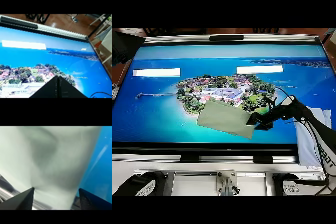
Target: Fold the shirts.
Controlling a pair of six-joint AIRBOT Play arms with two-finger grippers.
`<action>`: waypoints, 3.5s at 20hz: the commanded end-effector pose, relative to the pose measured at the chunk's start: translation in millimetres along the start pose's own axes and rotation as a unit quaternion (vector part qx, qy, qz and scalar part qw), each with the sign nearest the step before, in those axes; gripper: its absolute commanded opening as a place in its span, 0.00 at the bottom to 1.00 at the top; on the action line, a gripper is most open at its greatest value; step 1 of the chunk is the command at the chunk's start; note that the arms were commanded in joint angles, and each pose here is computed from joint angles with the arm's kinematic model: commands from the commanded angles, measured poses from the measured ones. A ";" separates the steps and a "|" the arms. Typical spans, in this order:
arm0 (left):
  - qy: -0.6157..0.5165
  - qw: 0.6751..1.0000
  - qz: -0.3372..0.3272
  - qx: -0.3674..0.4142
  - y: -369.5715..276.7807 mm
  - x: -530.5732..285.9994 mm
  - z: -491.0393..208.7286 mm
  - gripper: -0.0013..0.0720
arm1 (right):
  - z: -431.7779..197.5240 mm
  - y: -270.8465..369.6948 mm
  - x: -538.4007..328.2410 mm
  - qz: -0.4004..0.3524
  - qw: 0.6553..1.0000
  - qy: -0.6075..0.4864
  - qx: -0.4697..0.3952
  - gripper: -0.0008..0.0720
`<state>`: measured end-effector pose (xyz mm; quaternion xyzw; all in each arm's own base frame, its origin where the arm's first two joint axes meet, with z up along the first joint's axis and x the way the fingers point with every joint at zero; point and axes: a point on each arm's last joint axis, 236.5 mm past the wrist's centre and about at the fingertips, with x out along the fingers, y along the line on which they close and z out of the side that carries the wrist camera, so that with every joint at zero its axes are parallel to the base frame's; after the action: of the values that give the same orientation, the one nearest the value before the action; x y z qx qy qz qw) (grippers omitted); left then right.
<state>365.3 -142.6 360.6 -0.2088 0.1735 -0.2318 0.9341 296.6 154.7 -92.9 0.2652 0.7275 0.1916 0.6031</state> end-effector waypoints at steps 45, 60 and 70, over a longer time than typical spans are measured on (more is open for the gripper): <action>0.153 0.987 0.006 0.048 6.7 -9.7 -71.1 0.07 | -69.9 -155.8 -404.9 -0.394 0.874 -0.209 0.191 0.11; 0.151 0.987 0.006 0.048 6.5 -10.0 -70.4 0.07 | -183.3 -212.8 -304.4 -0.294 0.872 -0.064 0.386 0.11; 0.151 0.988 0.007 0.039 6.3 -10.0 -70.5 0.07 | -181.4 -236.6 -252.2 -0.271 0.864 -0.055 0.420 0.54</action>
<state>329.7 -154.4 299.3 -0.1317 0.3055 -0.2617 0.9060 121.6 -183.4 12.5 0.2866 0.7472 -0.3086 0.5142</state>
